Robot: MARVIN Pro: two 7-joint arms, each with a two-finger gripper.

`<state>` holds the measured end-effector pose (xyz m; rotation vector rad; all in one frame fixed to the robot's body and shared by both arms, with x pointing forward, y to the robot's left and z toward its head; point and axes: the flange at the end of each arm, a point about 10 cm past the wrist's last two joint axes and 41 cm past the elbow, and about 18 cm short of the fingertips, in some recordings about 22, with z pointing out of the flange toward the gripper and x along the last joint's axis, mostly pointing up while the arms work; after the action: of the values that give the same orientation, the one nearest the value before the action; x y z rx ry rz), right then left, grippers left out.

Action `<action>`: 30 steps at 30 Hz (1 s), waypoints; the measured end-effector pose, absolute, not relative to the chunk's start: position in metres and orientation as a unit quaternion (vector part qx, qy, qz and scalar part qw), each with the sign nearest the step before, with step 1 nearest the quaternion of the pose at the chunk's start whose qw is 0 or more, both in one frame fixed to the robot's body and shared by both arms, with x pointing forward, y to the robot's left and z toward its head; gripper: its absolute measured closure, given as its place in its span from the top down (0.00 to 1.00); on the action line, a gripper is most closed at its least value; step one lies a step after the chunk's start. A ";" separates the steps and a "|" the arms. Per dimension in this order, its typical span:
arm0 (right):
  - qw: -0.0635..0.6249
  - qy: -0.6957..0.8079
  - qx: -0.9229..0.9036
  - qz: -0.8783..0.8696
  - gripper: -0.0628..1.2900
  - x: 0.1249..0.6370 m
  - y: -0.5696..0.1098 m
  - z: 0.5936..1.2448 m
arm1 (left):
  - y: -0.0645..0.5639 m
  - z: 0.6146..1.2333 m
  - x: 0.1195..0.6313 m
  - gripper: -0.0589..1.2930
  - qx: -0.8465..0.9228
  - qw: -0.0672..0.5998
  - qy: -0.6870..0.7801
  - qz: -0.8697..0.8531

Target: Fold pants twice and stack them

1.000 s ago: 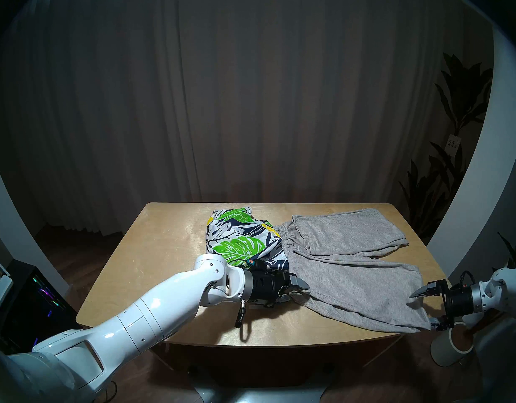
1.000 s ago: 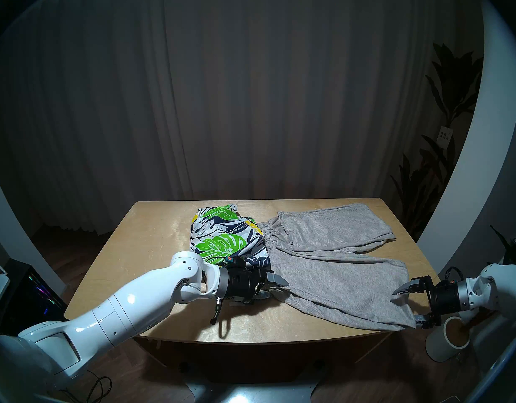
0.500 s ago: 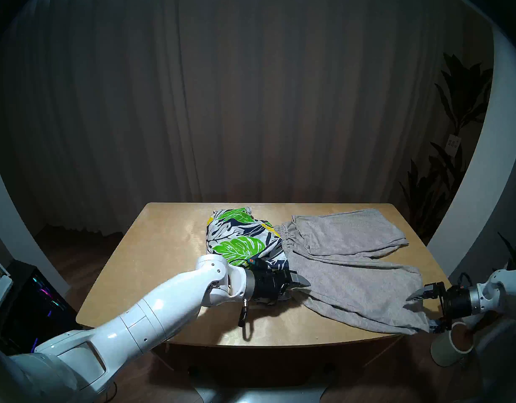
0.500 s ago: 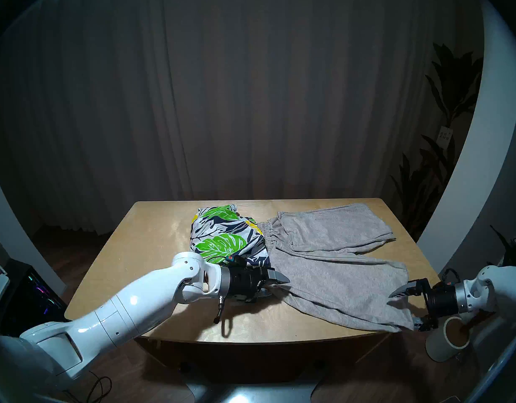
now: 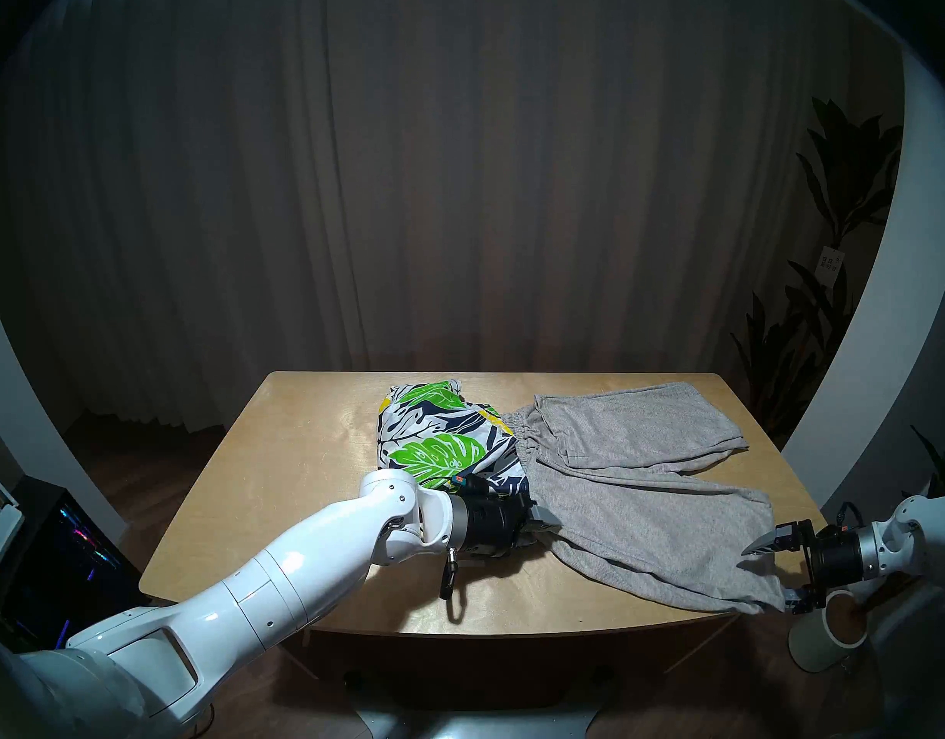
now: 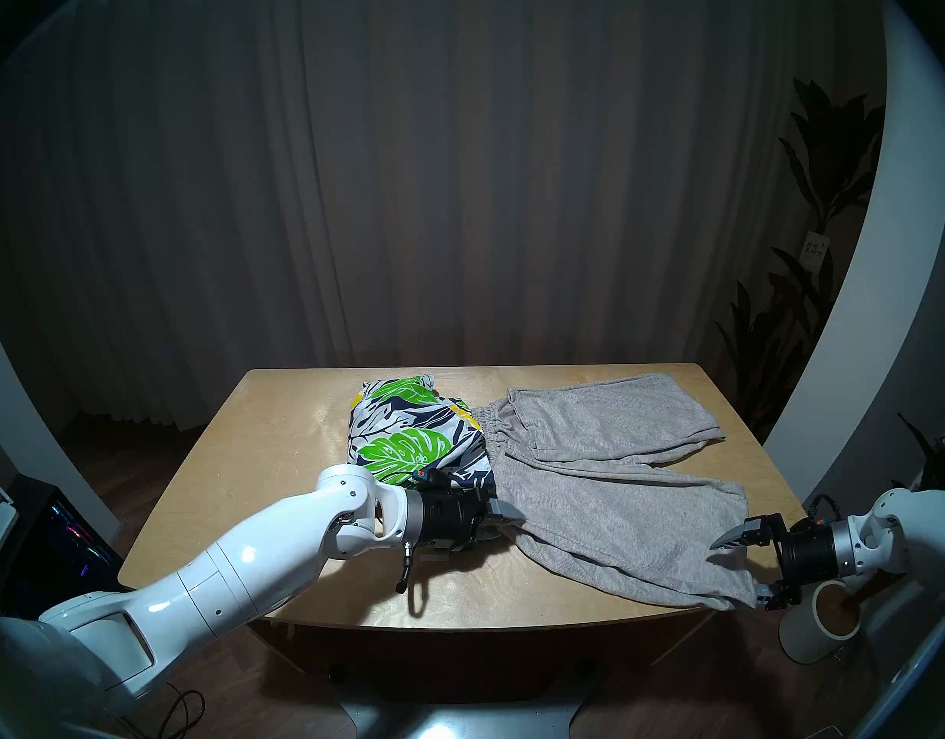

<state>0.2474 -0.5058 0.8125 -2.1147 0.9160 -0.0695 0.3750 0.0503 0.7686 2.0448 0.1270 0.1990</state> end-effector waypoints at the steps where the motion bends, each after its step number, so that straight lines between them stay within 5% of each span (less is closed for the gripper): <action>1: 0.406 0.362 -0.838 -0.027 0.96 0.247 -0.505 0.812 | 0.050 0.769 0.375 0.81 0.851 0.515 0.054 0.083; 2: 0.407 0.362 -0.838 -0.027 0.96 0.247 -0.505 0.812 | 0.050 0.769 0.375 0.77 0.852 0.515 0.054 0.084; 5: 0.408 0.360 -0.838 -0.026 0.96 0.246 -0.504 0.812 | 0.050 0.769 0.376 0.44 0.852 0.514 0.057 0.086; 15: 0.403 0.356 -0.843 -0.014 0.93 0.237 -0.502 0.805 | 0.049 0.769 0.378 0.17 0.853 0.510 0.063 0.090; 18: 0.401 0.355 -0.844 -0.010 0.75 0.234 -0.502 0.803 | 0.048 0.769 0.378 0.03 0.854 0.509 0.065 0.091; 20: 0.400 0.355 -0.845 -0.008 0.47 0.232 -0.502 0.801 | 0.048 0.769 0.378 0.02 0.854 0.508 0.066 0.092; 21: 0.399 0.355 -0.846 -0.007 0.41 0.232 -0.502 0.801 | 0.048 0.769 0.378 0.02 0.854 0.507 0.066 0.092; 27: 0.396 0.355 -0.847 -0.006 0.26 0.229 -0.505 0.799 | 0.047 0.770 0.379 0.02 0.856 0.503 0.068 0.094; 30: 0.394 0.357 -0.847 -0.010 0.10 0.229 -0.509 0.800 | 0.046 0.770 0.379 0.02 0.858 0.501 0.069 0.096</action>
<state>0.2286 -0.5090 0.7996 -2.1480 0.9063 -0.0266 0.3794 0.0456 0.7699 2.0733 0.1667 0.2317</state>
